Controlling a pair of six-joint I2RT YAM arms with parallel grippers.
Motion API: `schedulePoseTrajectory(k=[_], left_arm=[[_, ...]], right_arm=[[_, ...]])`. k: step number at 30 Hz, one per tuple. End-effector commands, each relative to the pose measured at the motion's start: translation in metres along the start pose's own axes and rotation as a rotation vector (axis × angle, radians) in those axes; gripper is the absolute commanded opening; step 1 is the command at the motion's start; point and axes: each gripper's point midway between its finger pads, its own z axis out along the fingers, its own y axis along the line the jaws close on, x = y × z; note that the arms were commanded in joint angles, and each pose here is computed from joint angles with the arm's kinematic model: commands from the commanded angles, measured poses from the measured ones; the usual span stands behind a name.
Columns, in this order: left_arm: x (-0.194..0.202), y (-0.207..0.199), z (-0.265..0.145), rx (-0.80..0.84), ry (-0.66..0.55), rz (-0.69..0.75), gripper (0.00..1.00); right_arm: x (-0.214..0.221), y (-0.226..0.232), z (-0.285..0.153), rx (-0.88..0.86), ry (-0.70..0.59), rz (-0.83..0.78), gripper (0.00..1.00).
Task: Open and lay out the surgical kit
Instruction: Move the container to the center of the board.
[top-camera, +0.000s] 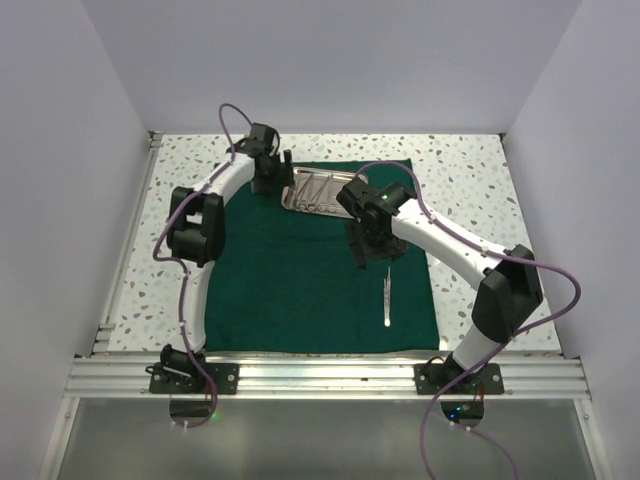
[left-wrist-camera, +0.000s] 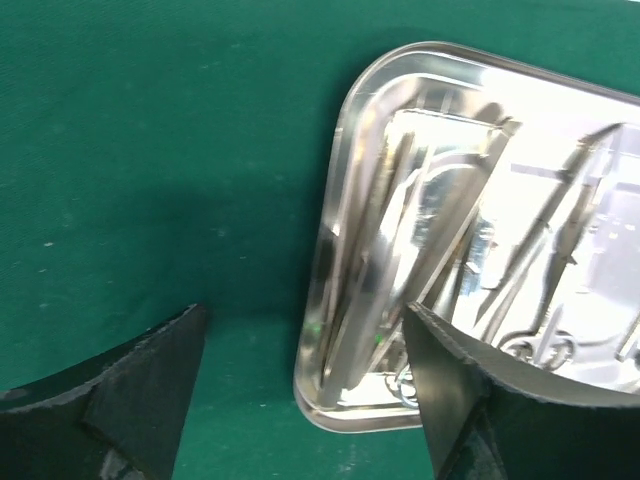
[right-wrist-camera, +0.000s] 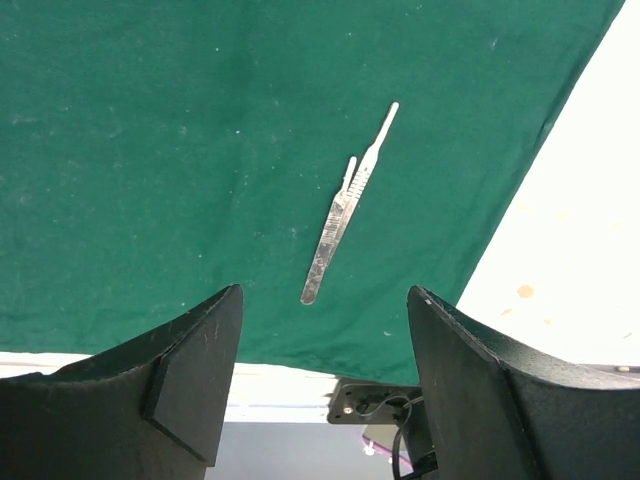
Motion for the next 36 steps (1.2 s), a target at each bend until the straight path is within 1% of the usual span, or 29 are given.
schedulePoseTrajectory(k=[1,3,4,6,7,9,10,11,16,23,24,26,29,30,31,36], left_arm=[[-0.012,0.001,-0.015,-0.030,-0.050,0.035,0.81],[-0.012,0.003,-0.015,-0.049,-0.056,0.038,0.79],[-0.014,0.003,-0.016,-0.057,-0.061,0.039,0.74],[-0.016,0.005,-0.017,-0.070,-0.068,0.039,0.71],[-0.018,0.004,-0.018,-0.067,-0.073,0.042,0.67],[-0.020,0.008,-0.019,-0.096,-0.080,0.044,0.62],[-0.022,0.008,-0.019,-0.096,-0.084,0.044,0.57],[-0.021,0.009,-0.018,-0.099,-0.082,0.044,0.55],[-0.015,0.009,-0.016,-0.095,-0.073,0.044,0.40],[-0.008,0.000,-0.016,-0.089,-0.071,0.077,0.34],[-0.007,-0.005,-0.016,-0.083,-0.071,0.089,0.31],[-0.005,-0.008,-0.016,-0.079,-0.066,0.102,0.29],[-0.002,-0.012,-0.016,-0.078,-0.058,0.114,0.18],[-0.001,-0.013,-0.016,-0.078,-0.058,0.118,0.05],[-0.002,-0.013,-0.017,-0.078,-0.058,0.119,0.00],[-0.004,-0.016,-0.031,-0.075,-0.069,0.142,0.00]], right_arm=[[-0.012,0.001,-0.011,-0.025,-0.024,-0.015,0.70],[-0.014,0.000,-0.012,-0.026,-0.028,-0.024,0.69],[-0.016,-0.002,-0.011,-0.023,-0.028,-0.025,0.68],[-0.018,-0.004,-0.012,-0.027,-0.031,-0.034,0.68],[-0.020,-0.008,-0.012,-0.024,-0.032,-0.028,0.67],[-0.021,-0.009,-0.011,-0.035,-0.022,-0.016,0.65],[-0.021,-0.009,-0.010,-0.044,-0.018,-0.010,0.65],[-0.022,-0.008,-0.010,-0.051,-0.019,-0.002,0.65],[-0.029,-0.013,-0.011,-0.047,-0.033,0.030,0.63],[-0.036,-0.033,-0.005,-0.048,-0.025,0.105,0.61],[-0.037,-0.037,-0.004,-0.048,-0.025,0.115,0.60],[-0.036,-0.039,-0.002,-0.052,-0.022,0.128,0.60],[-0.037,-0.042,0.000,-0.050,-0.025,0.143,0.58],[-0.037,-0.044,0.000,-0.050,-0.026,0.147,0.58],[-0.037,-0.045,0.001,-0.046,-0.026,0.147,0.58],[-0.043,-0.055,0.003,-0.032,-0.041,0.175,0.57]])
